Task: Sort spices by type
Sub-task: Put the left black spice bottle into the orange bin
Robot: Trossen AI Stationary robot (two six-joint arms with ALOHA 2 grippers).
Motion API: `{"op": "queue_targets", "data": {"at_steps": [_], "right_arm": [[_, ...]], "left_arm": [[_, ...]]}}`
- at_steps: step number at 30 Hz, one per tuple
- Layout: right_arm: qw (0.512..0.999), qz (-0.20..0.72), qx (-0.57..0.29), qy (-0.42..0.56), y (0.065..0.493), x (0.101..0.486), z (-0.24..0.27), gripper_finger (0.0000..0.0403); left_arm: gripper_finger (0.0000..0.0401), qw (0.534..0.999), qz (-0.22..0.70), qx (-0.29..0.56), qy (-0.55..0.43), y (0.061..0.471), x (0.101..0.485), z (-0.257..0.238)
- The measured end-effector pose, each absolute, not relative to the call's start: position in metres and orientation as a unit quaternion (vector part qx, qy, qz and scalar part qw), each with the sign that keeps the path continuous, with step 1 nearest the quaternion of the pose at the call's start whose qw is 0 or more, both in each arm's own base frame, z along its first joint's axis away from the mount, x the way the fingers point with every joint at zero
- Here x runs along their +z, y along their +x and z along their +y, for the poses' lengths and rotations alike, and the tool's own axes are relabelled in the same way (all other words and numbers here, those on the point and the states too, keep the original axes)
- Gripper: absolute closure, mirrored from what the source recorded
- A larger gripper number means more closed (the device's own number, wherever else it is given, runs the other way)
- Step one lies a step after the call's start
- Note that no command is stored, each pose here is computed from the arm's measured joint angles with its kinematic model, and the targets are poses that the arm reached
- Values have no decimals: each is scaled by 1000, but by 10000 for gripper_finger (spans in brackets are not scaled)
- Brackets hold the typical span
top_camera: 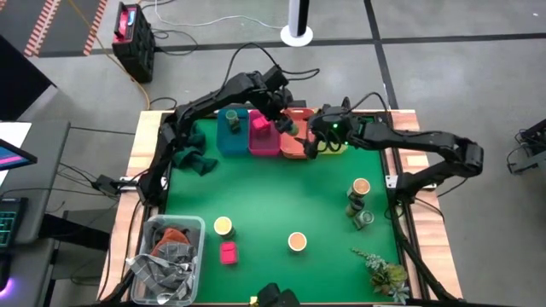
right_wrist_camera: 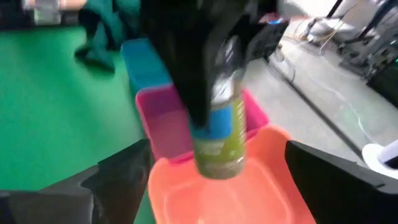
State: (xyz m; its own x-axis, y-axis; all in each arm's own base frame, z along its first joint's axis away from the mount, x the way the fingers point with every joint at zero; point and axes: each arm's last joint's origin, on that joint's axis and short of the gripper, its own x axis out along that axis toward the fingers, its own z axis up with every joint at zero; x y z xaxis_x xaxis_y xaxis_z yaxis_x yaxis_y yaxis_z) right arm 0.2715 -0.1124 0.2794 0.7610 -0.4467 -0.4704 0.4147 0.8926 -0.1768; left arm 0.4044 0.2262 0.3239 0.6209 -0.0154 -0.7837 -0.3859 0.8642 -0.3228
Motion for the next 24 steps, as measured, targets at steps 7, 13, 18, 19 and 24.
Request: {"op": "queue_targets", "data": {"at_steps": [7, 13, 18, 19, 24], "right_arm": [[939, 258, -223, -38, 292, 260, -117, 26], [935, 239, -256, -46, 300, 255, -123, 44], [937, 227, -259, -56, 301, 258, -125, 73], [936, 227, -261, -58, 301, 258, -125, 79], [935, 228, -266, -58, 299, 258, -129, 99]], "left_arm": [[199, 871, 405, 116, -252, 406, 333, 225], [199, 866, 405, 130, -262, 403, 340, 225], [199, 865, 406, 116, -272, 403, 340, 221], [199, 865, 406, 112, -272, 404, 341, 220], [199, 865, 405, 109, -275, 406, 341, 216]]}}
